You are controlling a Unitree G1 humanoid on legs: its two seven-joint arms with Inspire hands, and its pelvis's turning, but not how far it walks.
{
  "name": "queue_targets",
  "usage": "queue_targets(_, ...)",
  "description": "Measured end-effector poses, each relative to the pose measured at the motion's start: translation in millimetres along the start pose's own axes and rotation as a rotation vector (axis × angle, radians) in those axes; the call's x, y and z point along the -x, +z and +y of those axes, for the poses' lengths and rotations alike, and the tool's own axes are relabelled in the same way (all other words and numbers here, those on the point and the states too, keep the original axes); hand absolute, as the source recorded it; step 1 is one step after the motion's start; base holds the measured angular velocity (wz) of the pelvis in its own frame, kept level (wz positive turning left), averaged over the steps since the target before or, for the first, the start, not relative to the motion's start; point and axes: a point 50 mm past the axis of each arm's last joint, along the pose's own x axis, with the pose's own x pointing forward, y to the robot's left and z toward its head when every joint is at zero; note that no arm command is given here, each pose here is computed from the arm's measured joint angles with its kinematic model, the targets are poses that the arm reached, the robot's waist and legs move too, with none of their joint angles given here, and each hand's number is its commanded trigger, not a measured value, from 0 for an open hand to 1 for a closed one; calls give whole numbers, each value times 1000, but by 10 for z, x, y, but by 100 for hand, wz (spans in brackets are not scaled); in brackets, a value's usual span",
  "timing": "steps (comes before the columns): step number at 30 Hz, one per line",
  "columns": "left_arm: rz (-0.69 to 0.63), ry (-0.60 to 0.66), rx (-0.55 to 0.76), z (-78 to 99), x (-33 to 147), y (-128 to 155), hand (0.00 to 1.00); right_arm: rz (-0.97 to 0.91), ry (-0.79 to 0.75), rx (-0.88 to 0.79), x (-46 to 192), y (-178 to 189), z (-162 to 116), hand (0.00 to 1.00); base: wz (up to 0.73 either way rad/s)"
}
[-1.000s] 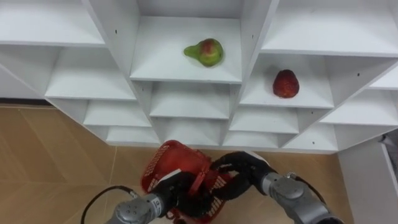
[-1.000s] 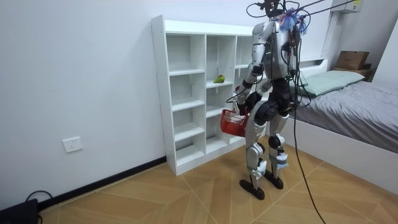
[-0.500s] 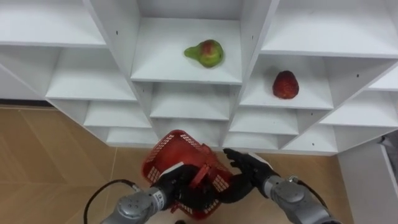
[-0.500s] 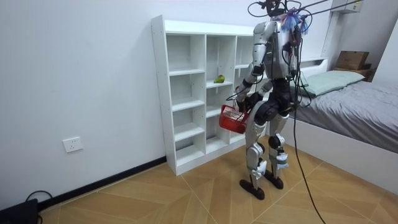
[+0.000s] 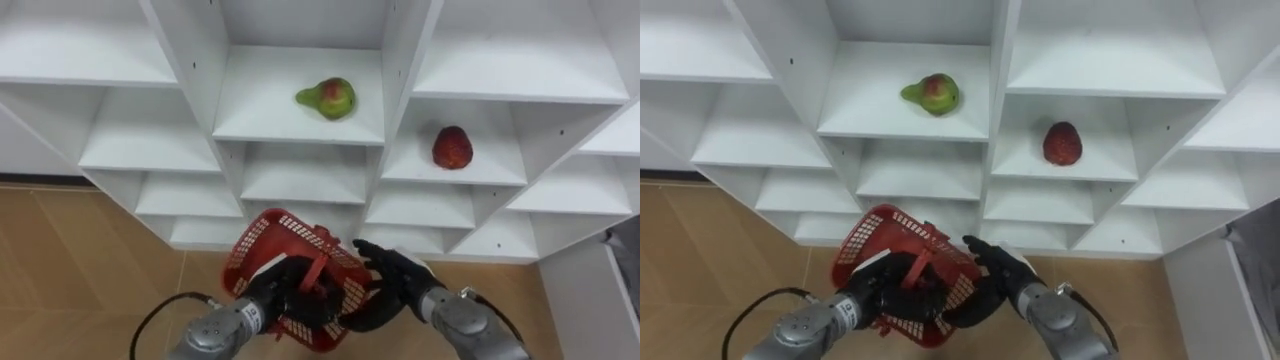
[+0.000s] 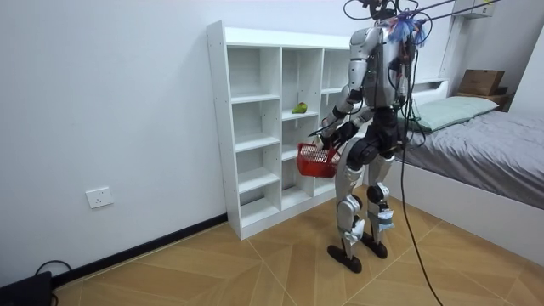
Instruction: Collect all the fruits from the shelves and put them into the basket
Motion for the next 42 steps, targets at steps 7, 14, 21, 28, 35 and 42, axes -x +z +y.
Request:
queue_targets(7, 0, 139, 87, 148, 95, -100, 100, -78, 27, 97, 44, 182, 6, 0, 1)
queue_targets(14, 5, 245, 120, 238, 158, -159, 100, -203, 24, 114, 176, 382, 36, 0, 3)
queue_targets(21, 50, 258, 155, 168, 194, -316, 100, -412, 17, 137, 309, 860, 30, 0, 3)
queue_targets(28, 104, 260, 188, 109, 219, -462, 100, -469, 20, 153, 367, 1005, 34, 0, 8)
queue_targets(35, 113, 240, 198, 19, 212, -501, 100, -587, 35, 153, 453, 1259, 120, 0, 3)
queue_targets(42, 143, 237, 168, 49, 269, -574, 100, -620, -5, 162, 442, 1367, 92, 0, 6)
